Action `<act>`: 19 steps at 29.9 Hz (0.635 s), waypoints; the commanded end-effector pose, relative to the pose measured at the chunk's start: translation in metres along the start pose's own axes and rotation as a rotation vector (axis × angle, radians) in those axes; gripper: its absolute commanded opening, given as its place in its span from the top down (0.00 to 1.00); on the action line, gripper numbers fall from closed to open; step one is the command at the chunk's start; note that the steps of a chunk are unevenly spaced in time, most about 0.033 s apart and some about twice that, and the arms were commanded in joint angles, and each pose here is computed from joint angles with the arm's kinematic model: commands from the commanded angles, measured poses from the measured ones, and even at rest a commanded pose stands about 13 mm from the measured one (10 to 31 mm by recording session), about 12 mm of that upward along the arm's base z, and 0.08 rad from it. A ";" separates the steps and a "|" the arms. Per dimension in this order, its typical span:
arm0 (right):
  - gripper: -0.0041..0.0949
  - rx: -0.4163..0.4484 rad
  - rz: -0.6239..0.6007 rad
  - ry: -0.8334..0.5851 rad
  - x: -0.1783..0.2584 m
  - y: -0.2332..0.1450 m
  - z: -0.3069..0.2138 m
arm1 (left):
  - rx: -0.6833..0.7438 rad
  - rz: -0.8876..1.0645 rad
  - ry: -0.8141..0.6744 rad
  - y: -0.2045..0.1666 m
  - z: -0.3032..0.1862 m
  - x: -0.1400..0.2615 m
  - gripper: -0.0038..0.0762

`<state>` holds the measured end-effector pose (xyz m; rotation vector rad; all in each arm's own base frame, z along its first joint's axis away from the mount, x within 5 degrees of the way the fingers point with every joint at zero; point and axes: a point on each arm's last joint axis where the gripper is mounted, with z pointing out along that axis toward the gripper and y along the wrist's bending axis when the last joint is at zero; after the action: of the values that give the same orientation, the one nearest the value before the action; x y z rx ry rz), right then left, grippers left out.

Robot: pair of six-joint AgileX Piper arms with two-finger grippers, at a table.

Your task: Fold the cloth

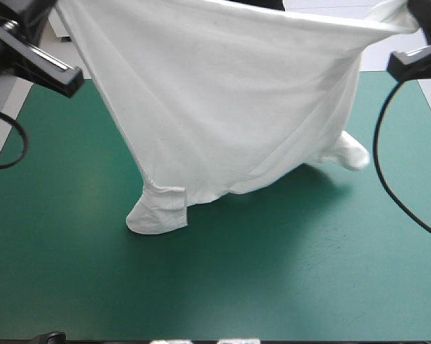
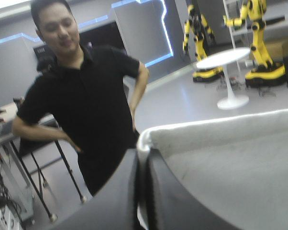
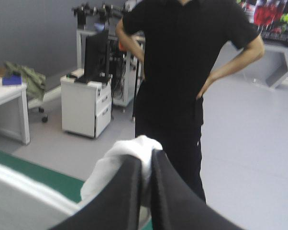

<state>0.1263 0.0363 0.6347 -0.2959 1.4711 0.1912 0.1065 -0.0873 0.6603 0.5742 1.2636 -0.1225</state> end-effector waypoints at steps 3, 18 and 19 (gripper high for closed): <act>0.98 0.039 -0.001 -0.276 -0.041 0.001 -0.051 | -0.092 0.002 -0.296 0.031 -0.036 -0.033 0.96; 0.98 0.034 -0.002 -0.359 -0.054 0.004 -0.077 | -0.039 0.020 -0.294 0.029 -0.040 -0.034 0.96; 0.98 0.040 -0.006 -0.361 -0.054 0.004 -0.077 | -0.044 0.019 -0.291 0.029 -0.040 -0.034 0.96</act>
<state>0.0588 0.0232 0.6721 -0.2501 1.2252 0.2190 0.0807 -0.0599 0.6860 0.5617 1.0507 -0.1304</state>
